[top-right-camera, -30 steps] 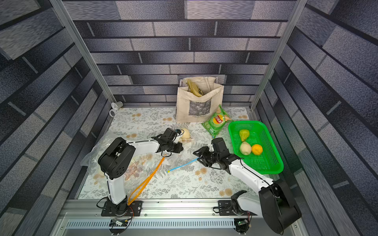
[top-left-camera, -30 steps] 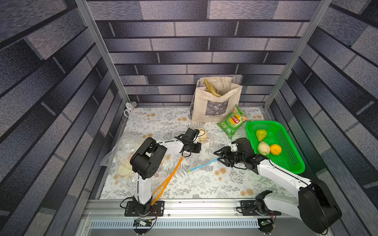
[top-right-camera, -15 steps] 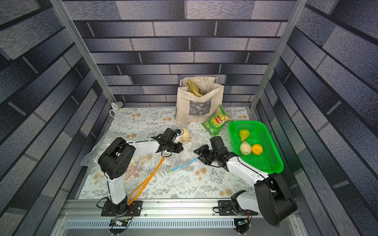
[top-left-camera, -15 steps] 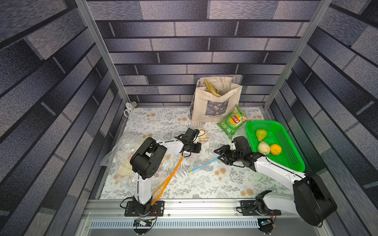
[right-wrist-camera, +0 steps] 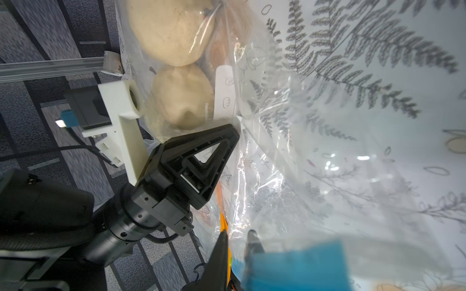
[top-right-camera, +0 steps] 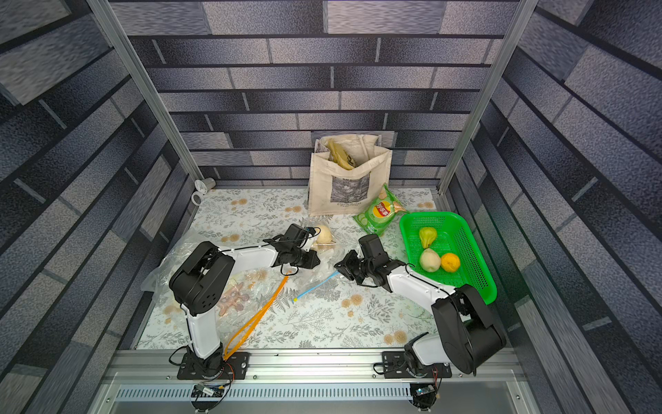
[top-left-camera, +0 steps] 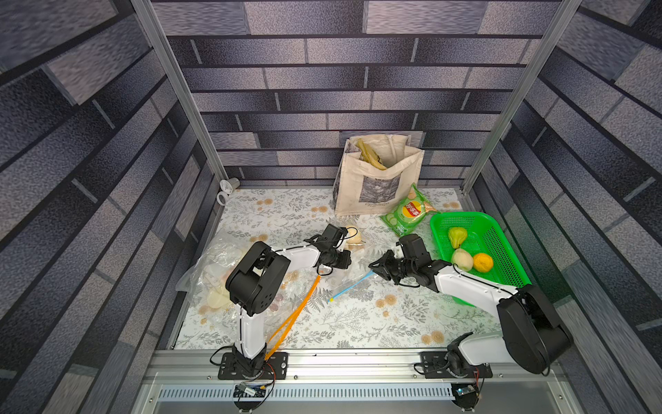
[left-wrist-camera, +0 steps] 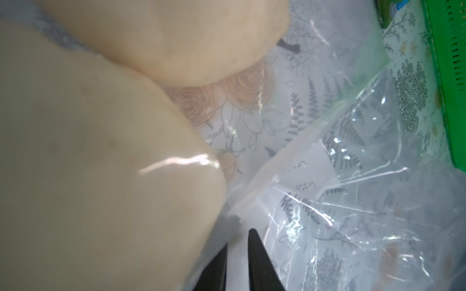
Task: Open the zip-top bag and take out the pear
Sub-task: Open the zipper of the food storage bag at the center of the board.
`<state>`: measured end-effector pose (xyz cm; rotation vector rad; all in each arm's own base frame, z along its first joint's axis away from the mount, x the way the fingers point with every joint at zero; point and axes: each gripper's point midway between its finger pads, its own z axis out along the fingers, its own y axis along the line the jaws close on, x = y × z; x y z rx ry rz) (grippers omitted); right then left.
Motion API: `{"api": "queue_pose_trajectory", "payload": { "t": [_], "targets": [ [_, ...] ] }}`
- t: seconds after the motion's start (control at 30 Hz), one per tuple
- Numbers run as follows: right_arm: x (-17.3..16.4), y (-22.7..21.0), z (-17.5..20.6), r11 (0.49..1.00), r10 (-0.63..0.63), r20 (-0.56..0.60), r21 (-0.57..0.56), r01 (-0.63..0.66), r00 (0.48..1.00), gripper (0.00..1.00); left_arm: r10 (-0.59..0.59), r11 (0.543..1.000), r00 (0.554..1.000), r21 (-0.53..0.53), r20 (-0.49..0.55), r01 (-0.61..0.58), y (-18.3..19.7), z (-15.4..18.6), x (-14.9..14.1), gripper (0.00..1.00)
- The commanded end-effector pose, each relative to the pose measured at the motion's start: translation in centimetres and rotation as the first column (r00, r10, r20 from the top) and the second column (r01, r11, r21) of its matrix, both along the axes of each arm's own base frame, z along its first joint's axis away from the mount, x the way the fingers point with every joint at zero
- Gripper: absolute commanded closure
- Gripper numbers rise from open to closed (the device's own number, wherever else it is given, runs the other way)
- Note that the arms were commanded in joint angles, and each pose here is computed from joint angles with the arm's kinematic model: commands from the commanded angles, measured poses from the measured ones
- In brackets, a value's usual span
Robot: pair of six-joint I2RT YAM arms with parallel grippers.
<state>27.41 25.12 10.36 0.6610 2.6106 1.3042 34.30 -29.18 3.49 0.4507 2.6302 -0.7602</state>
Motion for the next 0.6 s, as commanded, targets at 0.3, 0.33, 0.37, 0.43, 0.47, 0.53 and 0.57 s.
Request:
{"api": "queue_pose_trajectory", "payload": {
  "t": [0.3, 0.33, 0.37, 0.43, 0.47, 0.53, 0.57],
  "targets": [
    [3.0, 3.5, 5.2, 0.985, 0.166, 0.177, 0.017, -0.172, 0.97, 1.0, -0.087, 0.975, 0.985, -0.189, 0.151, 0.115, 1.8, 15.0, -0.2, 0.51],
    [3.2, 3.8, 5.4, 0.983, 0.175, 0.182, 0.024, -0.182, 0.968, 1.0, -0.1, 0.965, 0.982, -0.226, 0.157, 0.134, 1.6, 16.0, -0.4, 0.49],
    [3.4, 4.1, 5.7, 0.981, 0.184, 0.187, 0.031, -0.193, 0.965, 1.0, -0.111, 0.956, 0.981, -0.252, 0.158, 0.148, 1.4, 16.5, -0.6, 0.48],
    [3.7, 4.6, 6.0, 0.976, 0.201, 0.189, 0.043, -0.212, 0.961, 1.0, -0.135, 0.939, 0.977, -0.292, 0.164, 0.179, 1.1, 17.4, -1.2, 0.48],
    [3.8, 4.8, 6.2, 0.976, 0.203, 0.191, 0.044, -0.215, 0.96, 1.0, -0.145, 0.933, 0.975, -0.304, 0.167, 0.191, 1.1, 17.6, -1.4, 0.48],
    [4.1, 5.0, 6.2, 0.976, 0.202, 0.179, 0.049, -0.214, 0.963, 1.0, -0.157, 0.925, 0.972, -0.32, 0.173, 0.206, 1.1, 18.0, -1.8, 0.5],
    [4.1, 5.1, 6.2, 0.975, 0.204, 0.16, 0.055, -0.215, 0.966, 1.0, -0.164, 0.921, 0.971, -0.324, 0.174, 0.214, 1.2, 18.1, -2.1, 0.51]
  ]
}}
